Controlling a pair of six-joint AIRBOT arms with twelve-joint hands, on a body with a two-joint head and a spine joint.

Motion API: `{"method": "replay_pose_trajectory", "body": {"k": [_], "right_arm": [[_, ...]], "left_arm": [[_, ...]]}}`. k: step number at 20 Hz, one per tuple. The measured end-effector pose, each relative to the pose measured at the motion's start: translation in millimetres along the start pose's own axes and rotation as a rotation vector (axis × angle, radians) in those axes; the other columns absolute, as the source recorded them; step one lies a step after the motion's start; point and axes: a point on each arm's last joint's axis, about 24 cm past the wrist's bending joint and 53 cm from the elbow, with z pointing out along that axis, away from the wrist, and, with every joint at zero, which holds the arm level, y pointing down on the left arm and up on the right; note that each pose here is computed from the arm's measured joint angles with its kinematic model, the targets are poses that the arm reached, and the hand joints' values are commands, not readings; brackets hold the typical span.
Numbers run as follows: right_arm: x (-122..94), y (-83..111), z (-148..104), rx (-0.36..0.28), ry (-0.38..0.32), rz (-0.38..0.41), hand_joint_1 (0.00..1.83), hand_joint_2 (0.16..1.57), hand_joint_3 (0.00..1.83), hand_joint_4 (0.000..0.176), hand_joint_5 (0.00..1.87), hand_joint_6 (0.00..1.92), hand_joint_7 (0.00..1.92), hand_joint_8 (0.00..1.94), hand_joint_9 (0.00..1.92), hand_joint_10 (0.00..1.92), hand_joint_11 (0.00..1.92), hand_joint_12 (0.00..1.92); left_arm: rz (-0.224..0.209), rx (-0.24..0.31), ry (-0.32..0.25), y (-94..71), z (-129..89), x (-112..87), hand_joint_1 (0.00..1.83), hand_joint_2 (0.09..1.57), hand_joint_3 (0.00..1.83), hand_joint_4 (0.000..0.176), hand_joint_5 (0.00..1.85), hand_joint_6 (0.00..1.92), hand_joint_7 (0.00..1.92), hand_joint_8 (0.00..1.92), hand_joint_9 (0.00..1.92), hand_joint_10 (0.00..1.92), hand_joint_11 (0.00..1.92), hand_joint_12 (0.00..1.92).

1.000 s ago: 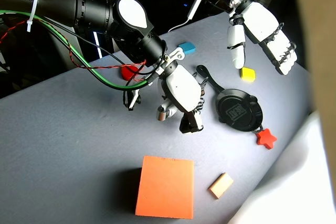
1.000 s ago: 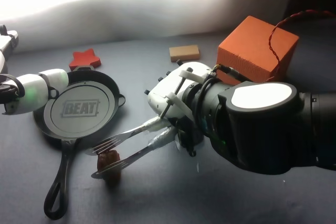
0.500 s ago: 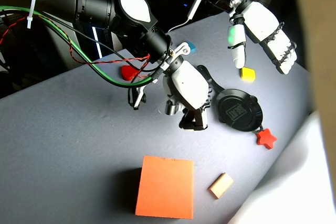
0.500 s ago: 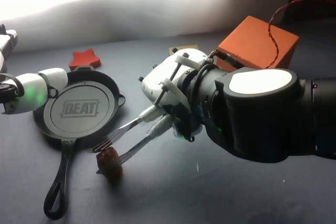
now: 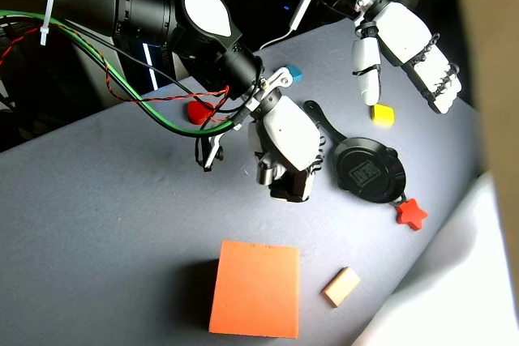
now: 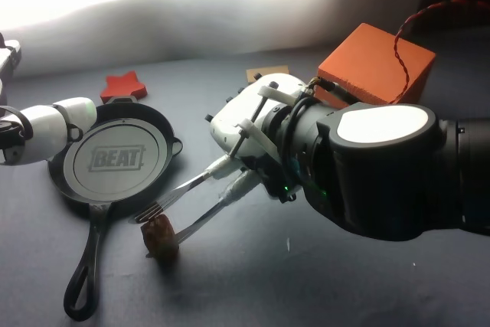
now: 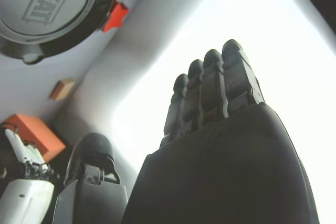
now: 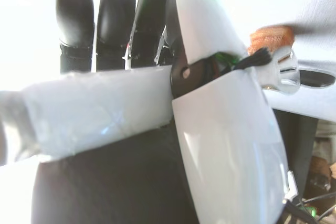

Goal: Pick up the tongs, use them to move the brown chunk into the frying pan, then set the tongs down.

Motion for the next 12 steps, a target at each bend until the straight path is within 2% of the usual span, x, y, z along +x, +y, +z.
{"method": "replay_pose_trajectory", "body": {"k": [1,2,3,4,5,6,7,9,10,11,12], "right_arm": [[0,0.2,0,-0.001,-0.001,-0.002,1.11,1.16,0.0,0.0,0.88,1.14,1.22,0.71,1.16,1.07,0.9,1.64],[0,0.2,0,-0.001,-0.001,-0.004,1.03,1.18,0.0,0.003,0.86,1.2,1.28,0.61,1.19,1.08,0.92,1.65],[0,0.1,0,-0.001,-0.001,-0.004,0.69,1.28,0.02,0.0,0.97,0.93,1.35,0.62,1.25,1.14,0.97,1.7],[-1,0.2,0,-0.001,-0.002,-0.006,0.43,1.36,0.02,0.0,1.05,0.84,1.39,0.75,1.28,1.26,1.02,1.75],[-1,-0.5,1,0.0,-0.002,-0.004,0.33,1.39,0.01,0.0,1.09,0.89,1.39,0.93,1.3,1.37,1.04,1.79],[-3,-0.8,2,0.001,-0.006,-0.003,0.26,1.41,0.01,0.0,1.15,1.14,1.42,1.12,1.34,1.43,1.08,1.74],[-6,-0.3,2,0.001,-0.011,-0.003,0.28,1.43,0.01,0.0,1.17,1.39,1.45,1.31,1.38,1.56,1.15,1.8],[-10,2.4,2,-0.007,-0.022,-0.011,0.32,1.45,0.01,0.0,1.19,1.53,1.49,1.43,1.48,1.68,1.32,1.9],[-11,2.9,2,-0.009,-0.023,-0.012,0.34,1.48,0.0,0.107,1.28,1.63,1.54,1.47,1.55,1.68,1.4,1.87],[-10,3.1,2,-0.009,-0.021,-0.01,0.38,1.5,0.0,0.162,1.31,1.71,1.54,1.57,1.57,1.74,1.45,1.89],[-9,2.4,2,-0.008,-0.018,-0.009,0.52,1.5,0.0,0.173,1.31,1.88,1.52,1.83,1.59,1.89,1.56,1.92]], "left_arm": [[0.0,0.0,0.0,0.0,0,-0.1,0.0,1.18,0.0,0.0,0.04,0.0,0.06,0.0,0.04,0.0,0.0,0.0],[0.0,-0.001,0.0,0.2,0,0.0,0.0,1.18,0.0,0.0,0.04,0.0,0.07,0.0,0.04,0.0,0.0,0.0],[-0.001,0.0,0.001,-0.2,0,0.4,0.0,1.17,0.0,0.0,0.04,0.01,0.07,0.01,0.04,0.01,0.01,0.01],[-0.001,0.0,0.001,-0.5,-1,0.5,0.0,1.18,0.0,0.0,0.03,0.0,0.06,0.0,0.04,0.0,0.0,0.0],[-0.001,0.001,0.003,-0.7,-1,1.0,0.0,1.18,0.0,0.0,0.03,0.0,0.06,0.0,0.03,0.0,0.0,0.0],[-0.001,0.001,0.002,-0.6,-1,0.9,0.0,1.18,0.0,0.0,0.03,0.0,0.06,0.0,0.03,0.0,0.0,0.0],[-0.001,0.001,0.002,-0.7,-1,0.8,0.0,1.18,0.0,0.0,0.04,0.01,0.07,0.01,0.05,0.01,0.01,0.01],[-0.001,-0.001,0.0,-0.2,-1,0.4,0.0,1.18,0.0,0.0,0.04,0.0,0.07,0.0,0.04,0.0,0.01,0.01],[-0.001,0.0,0.0,-0.3,-1,0.3,0.0,1.18,0.0,0.0,0.05,0.01,0.07,0.0,0.04,0.0,0.02,0.01],[-0.001,-0.001,-0.001,-0.2,-1,0.2,0.0,1.18,0.0,0.0,0.05,0.01,0.07,0.0,0.04,0.0,0.02,0.01],[-0.001,-0.002,-0.001,0.0,-1,0.1,0.0,1.18,0.0,0.0,0.05,0.01,0.07,0.0,0.05,0.01,0.02,0.02]]}}
